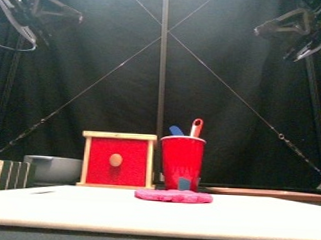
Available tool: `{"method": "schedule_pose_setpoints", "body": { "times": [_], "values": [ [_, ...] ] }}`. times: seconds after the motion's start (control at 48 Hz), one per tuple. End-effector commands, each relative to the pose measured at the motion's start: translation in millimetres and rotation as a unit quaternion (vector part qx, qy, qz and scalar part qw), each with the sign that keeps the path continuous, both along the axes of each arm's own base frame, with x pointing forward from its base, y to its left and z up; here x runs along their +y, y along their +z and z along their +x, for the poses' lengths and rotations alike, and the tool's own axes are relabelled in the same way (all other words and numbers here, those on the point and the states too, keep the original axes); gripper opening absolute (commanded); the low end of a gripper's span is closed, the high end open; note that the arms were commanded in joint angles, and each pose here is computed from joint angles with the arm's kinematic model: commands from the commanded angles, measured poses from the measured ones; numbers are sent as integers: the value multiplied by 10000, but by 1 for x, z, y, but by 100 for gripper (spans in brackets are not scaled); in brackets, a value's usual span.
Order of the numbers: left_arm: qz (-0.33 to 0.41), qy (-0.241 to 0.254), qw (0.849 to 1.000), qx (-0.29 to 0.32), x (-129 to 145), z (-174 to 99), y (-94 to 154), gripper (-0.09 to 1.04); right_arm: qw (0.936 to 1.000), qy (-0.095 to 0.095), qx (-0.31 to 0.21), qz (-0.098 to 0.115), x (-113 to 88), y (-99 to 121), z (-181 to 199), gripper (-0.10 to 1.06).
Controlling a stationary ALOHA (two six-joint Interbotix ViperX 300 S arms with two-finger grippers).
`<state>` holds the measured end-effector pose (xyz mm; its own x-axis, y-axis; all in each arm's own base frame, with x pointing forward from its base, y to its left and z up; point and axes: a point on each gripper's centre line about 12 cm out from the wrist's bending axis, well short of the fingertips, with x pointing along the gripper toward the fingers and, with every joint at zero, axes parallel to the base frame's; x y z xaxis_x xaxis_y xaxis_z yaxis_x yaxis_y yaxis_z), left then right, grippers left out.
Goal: Get the cutter from the drawer then cut the dough then place the extra dough in the bowl
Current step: Open the drawer
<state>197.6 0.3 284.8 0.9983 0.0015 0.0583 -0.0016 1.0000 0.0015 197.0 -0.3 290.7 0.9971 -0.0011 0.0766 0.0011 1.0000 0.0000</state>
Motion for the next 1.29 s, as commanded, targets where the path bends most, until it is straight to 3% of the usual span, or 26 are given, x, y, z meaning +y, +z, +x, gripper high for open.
{"method": "schedule_pose_setpoints", "body": {
  "times": [0.021, 0.229, 0.438, 0.667, 0.812, 0.875, 1.0, 1.208, 1.292],
  "values": [
    [-328, 23, 9993, -168, 0, 16, 16, 0, 9999, -2, -100, 15, 0, 16, 13, 2],
    [-1071, -45, 9942, 41, -9, 35, 0, 5, 9993, -1, 353, -138, -1, 20, 82, 5],
    [-2161, 164, 9753, 423, -20, 45, -34, 5, 9960, -330, 779, -273, -30, 4, 164, 5],
    [-3592, 914, 9258, 740, -11, 47, -54, 5, 9900, -804, 1112, -337, -83, -33, 220, 5],
    [-4387, 1357, 8848, 786, -5, 46, -62, 5, 9867, -982, 1243, -374, -109, -57, 244, 5],
    [-4524, 1472, 8757, 831, -4, 47, -66, 5, 9859, -1002, 1273, -408, -116, -66, 252, 5],
    [-4520, 1577, 8732, 917, -4, 51, -73, 5, 9852, -1013, 1301, -471, -126, -79, 268, 5],
    [-4283, 1333, 8897, 848, -9, 56, -64, 8, 9836, -980, 1440, -478, -129, -98, 283, 5],
    [-4284, 1356, 8891, 865, -8, 56, -66, 10, 9822, -989, 1529, -453, -131, -106, 283, 5]
  ]
}}
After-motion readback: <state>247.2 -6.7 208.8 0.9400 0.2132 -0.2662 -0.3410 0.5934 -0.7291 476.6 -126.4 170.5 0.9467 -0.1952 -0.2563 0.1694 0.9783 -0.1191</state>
